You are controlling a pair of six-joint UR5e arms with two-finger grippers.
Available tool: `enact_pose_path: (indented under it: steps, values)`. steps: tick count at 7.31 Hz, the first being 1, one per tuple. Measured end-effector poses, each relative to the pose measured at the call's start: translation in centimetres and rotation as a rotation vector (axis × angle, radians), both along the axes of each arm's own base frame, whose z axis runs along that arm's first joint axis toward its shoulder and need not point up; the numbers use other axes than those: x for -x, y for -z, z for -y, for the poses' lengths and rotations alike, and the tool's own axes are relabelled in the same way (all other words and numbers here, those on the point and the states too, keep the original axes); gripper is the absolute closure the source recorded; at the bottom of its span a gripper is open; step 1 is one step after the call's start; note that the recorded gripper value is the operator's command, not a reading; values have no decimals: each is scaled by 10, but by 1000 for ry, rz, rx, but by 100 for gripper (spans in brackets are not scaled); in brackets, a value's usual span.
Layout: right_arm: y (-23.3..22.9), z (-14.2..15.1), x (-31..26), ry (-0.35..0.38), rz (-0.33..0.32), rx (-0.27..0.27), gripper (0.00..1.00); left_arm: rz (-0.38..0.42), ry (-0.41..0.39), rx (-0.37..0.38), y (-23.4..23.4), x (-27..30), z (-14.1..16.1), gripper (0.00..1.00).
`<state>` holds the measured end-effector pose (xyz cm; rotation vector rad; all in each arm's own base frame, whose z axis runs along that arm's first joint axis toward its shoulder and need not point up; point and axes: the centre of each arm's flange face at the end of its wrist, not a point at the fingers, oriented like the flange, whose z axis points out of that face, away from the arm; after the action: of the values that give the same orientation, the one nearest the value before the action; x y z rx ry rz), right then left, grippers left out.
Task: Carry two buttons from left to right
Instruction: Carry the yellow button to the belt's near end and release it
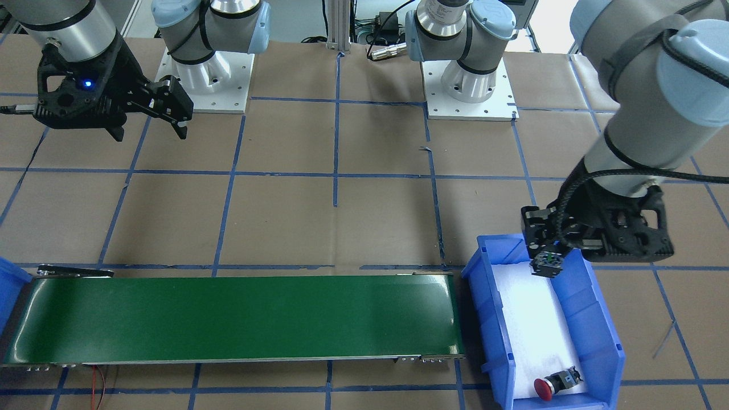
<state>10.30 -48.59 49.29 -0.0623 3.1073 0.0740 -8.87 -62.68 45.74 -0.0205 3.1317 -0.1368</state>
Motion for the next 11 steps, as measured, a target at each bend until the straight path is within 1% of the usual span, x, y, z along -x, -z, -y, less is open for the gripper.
enact_pose_path:
  steps: [1,2,5,6,7,8,9,11]
  values:
    - [1,0,0,0,1,-1,0,-2,-22,-5,11,33,0,77]
    - [1,1,0,-1,1,-2,0,-4,-35,-4,31,59,6,77]
    - [2,1,0,-3,0,-5,0,-8,-31,1,108,106,37,77]
    - [2,1,0,-3,1,-5,0,-9,-24,1,132,114,46,69]
    - [3,1,0,-3,2,-7,0,-9,-18,-2,147,120,50,49]
    - [7,0,0,-5,1,-13,0,-8,-16,-8,155,122,51,14]
    - [11,-1,0,-8,1,-22,0,-6,-15,-15,161,123,50,0]
    - [17,-3,0,-12,-1,-33,0,-7,-18,-6,154,117,51,0]
